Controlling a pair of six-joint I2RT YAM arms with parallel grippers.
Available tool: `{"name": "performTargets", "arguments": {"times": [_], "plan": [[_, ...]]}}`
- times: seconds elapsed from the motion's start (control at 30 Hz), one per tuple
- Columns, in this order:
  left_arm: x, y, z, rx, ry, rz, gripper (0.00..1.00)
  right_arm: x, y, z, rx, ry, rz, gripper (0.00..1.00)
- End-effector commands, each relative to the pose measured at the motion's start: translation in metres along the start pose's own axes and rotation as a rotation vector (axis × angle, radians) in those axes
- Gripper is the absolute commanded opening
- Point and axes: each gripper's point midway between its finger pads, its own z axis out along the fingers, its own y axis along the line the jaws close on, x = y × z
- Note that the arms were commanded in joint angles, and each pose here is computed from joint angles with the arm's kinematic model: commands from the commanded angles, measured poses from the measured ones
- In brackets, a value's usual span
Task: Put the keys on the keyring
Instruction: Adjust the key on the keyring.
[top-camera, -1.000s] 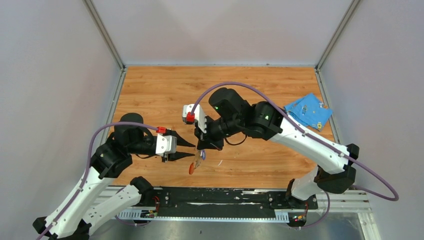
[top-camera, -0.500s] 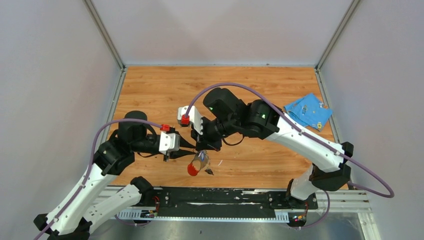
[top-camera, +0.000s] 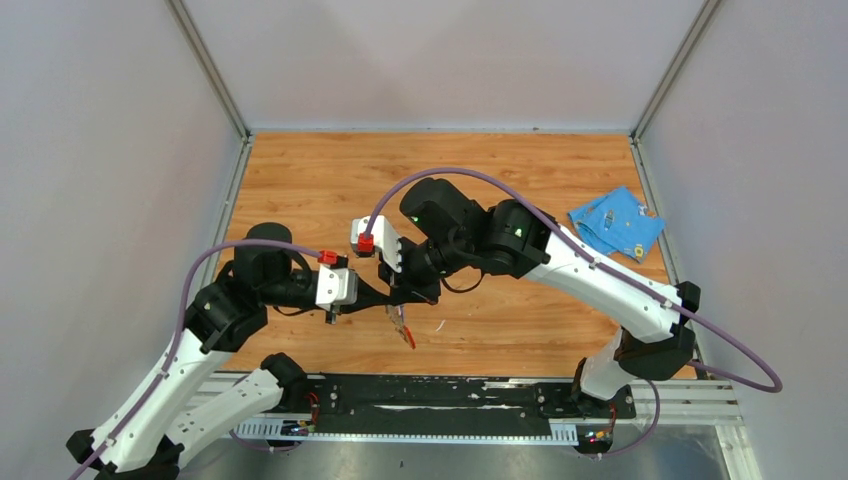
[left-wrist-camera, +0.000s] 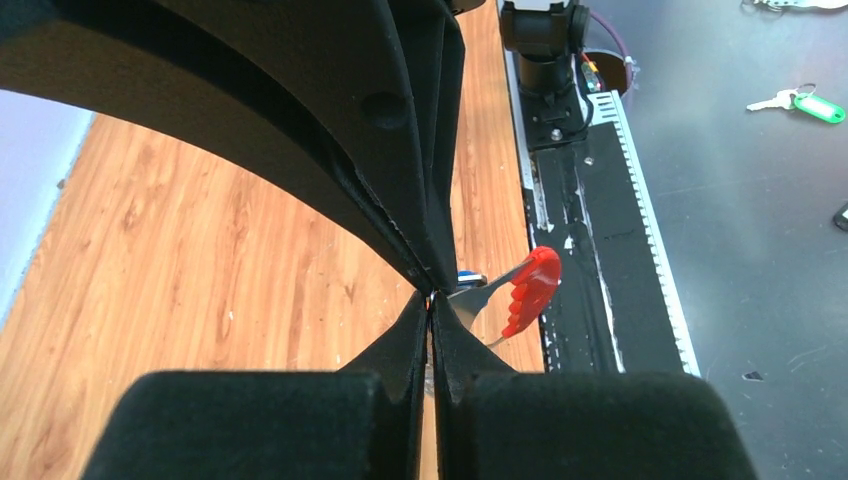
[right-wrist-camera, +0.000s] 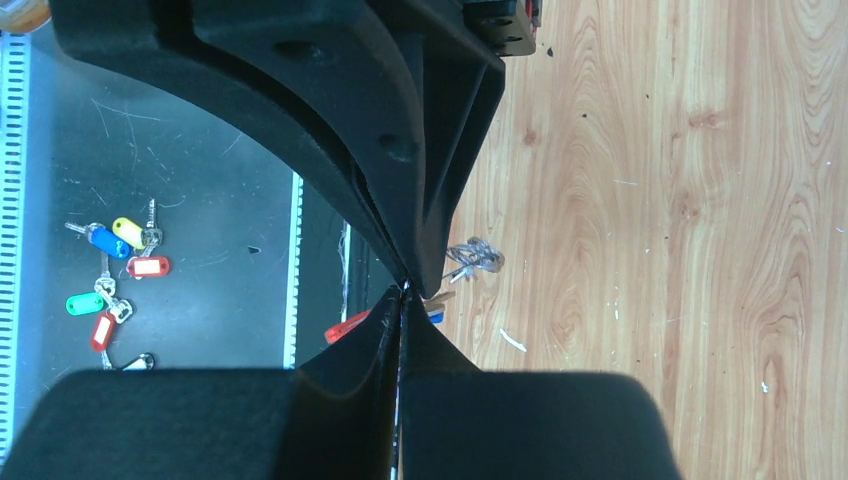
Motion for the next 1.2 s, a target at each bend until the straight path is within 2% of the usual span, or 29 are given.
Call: {"name": "performTargets", "arguments": {"times": [0.0, 0.2, 0.23, 0.4, 0.47, 0.53, 0.7, 0.87, 1.0, 1.17], "plan": [[0.004, -0.002, -0.001, -0.001, 0.009, 0.012, 0.0, -0.01, 0.015, -0.007, -0.052, -0.03, -0.021, 0.0], [0.004, -0.002, -0.001, 0.003, 0.016, 0.007, 0.0, -0.015, 0.02, -0.009, -0.077, -0.049, -0.019, 0.0], [0.003, -0.002, -0.001, 0.002, 0.014, 0.008, 0.0, -0.016, 0.019, -0.009, -0.069, -0.055, -0.017, 0.05], [-0.009, 0.006, -0.003, -0.044, -0.003, -0.023, 0.0, -0.025, -0.002, -0.026, 0.101, -0.158, -0.031, 0.43], [-0.018, 0.011, -0.003, -0.076, -0.039, -0.063, 0.0, -0.03, -0.009, -0.04, 0.173, -0.256, -0.037, 0.54], [-0.031, 0.016, -0.004, -0.111, -0.101, -0.092, 0.0, -0.033, -0.014, -0.054, 0.227, -0.365, -0.013, 0.6], [-0.065, 0.03, -0.008, -0.197, -0.254, -0.15, 0.0, -0.025, -0.018, -0.077, 0.309, -0.54, 0.03, 0.63], [-0.085, 0.026, -0.008, -0.159, -0.358, -0.157, 0.0, -0.031, -0.016, -0.081, 0.311, -0.672, 0.047, 0.62], [-0.088, 0.017, -0.007, -0.101, -0.374, -0.139, 0.0, -0.044, -0.011, -0.09, 0.272, -0.713, 0.018, 0.61], [-0.09, 0.014, -0.008, -0.095, -0.377, -0.107, 0.0, -0.049, -0.002, -0.089, 0.124, -0.715, 0.025, 0.57]]}}
